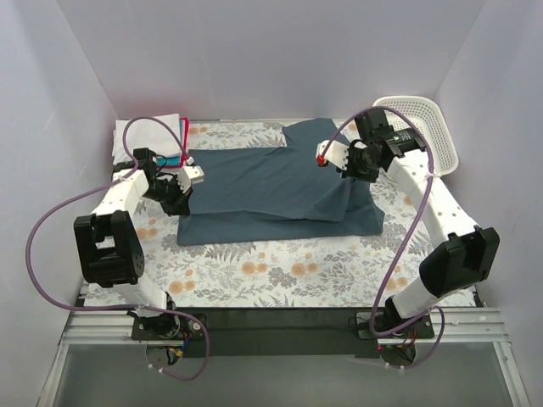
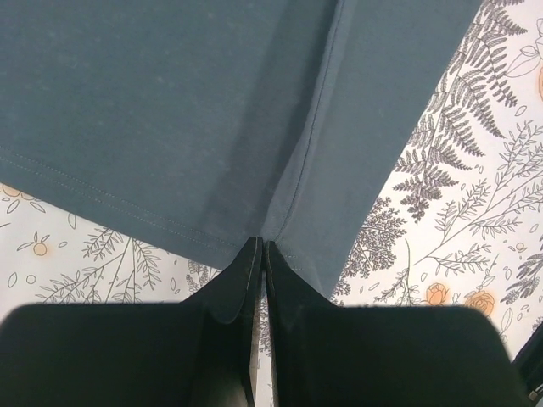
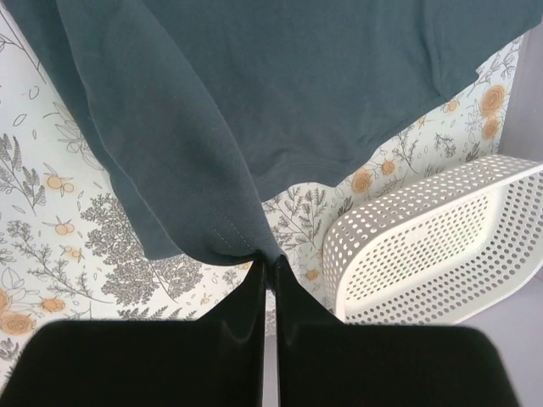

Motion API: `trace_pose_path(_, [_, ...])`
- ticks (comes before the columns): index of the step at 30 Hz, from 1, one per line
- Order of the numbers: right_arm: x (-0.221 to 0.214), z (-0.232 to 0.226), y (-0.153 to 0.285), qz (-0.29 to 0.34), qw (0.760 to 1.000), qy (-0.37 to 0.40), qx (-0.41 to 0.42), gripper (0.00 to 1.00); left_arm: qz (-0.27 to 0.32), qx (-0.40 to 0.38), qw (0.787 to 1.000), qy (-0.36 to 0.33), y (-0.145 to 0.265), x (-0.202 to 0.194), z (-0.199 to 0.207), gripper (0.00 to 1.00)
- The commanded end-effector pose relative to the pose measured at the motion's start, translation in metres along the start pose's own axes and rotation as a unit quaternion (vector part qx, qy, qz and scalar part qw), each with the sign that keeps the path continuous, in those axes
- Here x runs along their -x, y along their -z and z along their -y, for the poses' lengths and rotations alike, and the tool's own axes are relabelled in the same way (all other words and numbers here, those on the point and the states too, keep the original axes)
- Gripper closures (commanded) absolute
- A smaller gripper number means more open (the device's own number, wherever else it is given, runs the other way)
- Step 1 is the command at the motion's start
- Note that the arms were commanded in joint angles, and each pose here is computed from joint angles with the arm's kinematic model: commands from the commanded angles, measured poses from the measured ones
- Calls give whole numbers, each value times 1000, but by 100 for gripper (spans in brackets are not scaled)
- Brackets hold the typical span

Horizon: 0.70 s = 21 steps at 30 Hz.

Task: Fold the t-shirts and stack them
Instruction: Fold the tshirt

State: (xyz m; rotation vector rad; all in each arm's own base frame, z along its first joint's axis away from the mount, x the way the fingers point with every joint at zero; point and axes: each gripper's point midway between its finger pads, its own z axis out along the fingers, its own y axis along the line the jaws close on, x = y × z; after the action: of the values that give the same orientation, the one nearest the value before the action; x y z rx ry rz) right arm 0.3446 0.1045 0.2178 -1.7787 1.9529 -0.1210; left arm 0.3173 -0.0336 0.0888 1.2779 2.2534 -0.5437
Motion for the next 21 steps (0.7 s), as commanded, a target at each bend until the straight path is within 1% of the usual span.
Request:
trace_pose_path(1, [7, 25, 5, 8, 995, 94, -23, 99, 22, 22, 999, -7, 7, 11, -12, 100])
trace_pose_path(13, [6, 45, -11, 0, 994, 108, -25, 99, 21, 25, 999, -2, 4, 2, -13, 100])
trace_pose_path(21, [5, 48, -23, -4, 994, 111, -16, 99, 16, 23, 1000, -1, 1, -4, -8, 100])
